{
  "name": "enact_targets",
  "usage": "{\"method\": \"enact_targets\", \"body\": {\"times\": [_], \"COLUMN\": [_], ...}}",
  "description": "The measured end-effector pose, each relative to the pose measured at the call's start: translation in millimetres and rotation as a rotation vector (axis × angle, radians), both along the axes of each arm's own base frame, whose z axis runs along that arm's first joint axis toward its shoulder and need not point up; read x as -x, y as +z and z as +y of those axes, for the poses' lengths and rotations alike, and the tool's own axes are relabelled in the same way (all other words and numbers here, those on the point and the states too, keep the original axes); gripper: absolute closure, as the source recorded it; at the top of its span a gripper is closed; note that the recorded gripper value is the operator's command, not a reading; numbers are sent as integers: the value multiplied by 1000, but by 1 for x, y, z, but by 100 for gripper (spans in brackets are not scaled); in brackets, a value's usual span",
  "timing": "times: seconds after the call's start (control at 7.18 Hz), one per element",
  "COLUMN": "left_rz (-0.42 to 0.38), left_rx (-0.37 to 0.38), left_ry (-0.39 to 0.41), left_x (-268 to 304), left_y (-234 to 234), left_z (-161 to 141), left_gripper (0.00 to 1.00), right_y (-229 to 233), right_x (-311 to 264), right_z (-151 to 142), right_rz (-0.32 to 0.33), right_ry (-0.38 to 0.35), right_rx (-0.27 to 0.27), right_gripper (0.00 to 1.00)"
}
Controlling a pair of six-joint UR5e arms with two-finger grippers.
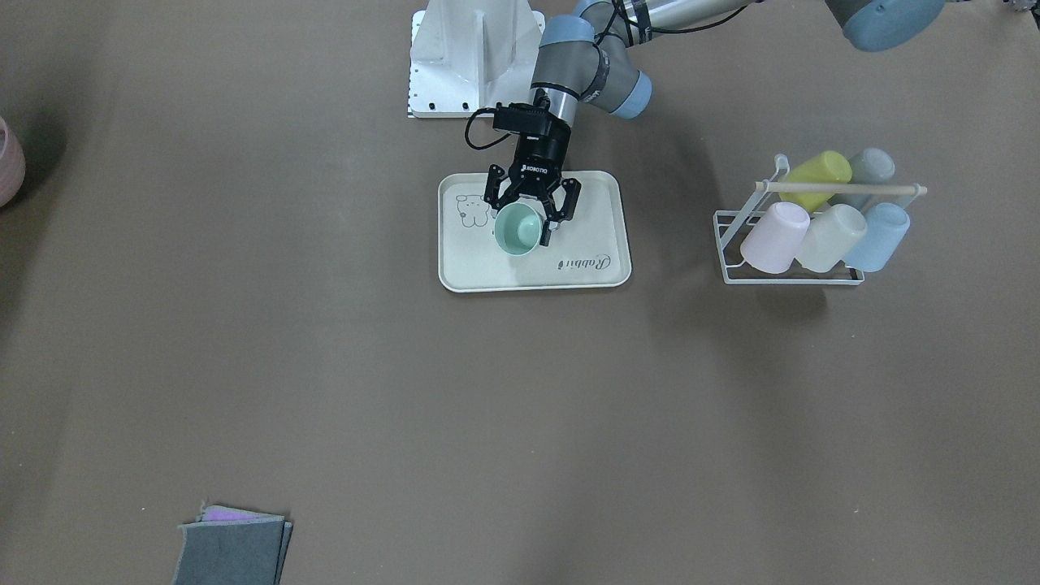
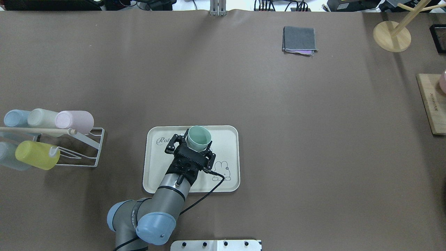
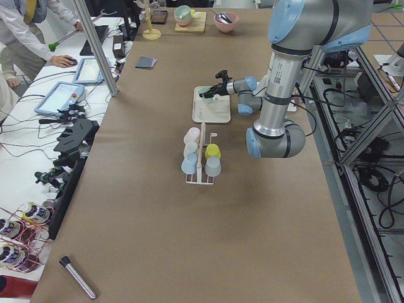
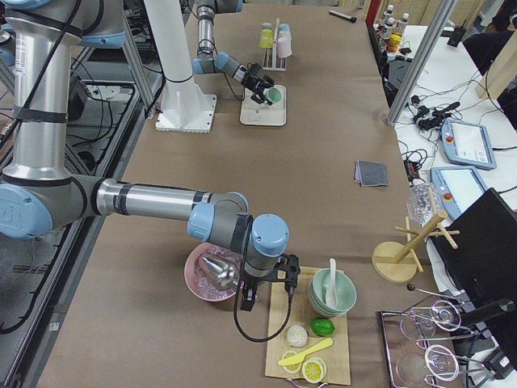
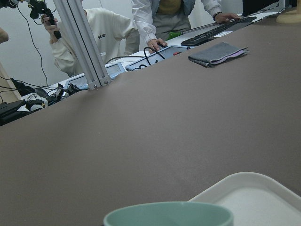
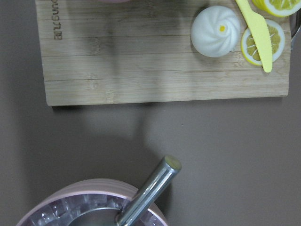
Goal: Pick up and place green cup on tray
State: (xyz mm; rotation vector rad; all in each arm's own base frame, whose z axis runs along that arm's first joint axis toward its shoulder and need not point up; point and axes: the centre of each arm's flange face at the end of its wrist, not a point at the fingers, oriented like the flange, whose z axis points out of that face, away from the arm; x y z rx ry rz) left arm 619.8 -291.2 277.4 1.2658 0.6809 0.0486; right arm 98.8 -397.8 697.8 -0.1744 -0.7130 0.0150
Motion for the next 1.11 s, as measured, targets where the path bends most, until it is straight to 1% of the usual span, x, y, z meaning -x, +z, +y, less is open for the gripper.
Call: {"method": "enact_targets", "body": {"times": [0.42, 0.56, 0.84, 1.11], "left_rz": [3, 17, 68, 140], "left_rx": [0, -2, -7, -8], "left_ry": [1, 1, 2, 4], "left_x": [1, 2, 6, 11], "left_y": [0, -1, -2, 3], "left_z": [0, 1, 2, 5], "left_gripper": [17, 17, 17, 17], "right_y": [0, 0, 0, 0], "right_x": [-2, -2, -2, -2], "right_z": [0, 0, 1, 1], "right_rz": [-1, -1, -2, -2], "right_ry": [4, 5, 5, 7], "right_rx": [-1, 0, 0, 0], "right_gripper": [1, 1, 1, 1]}}
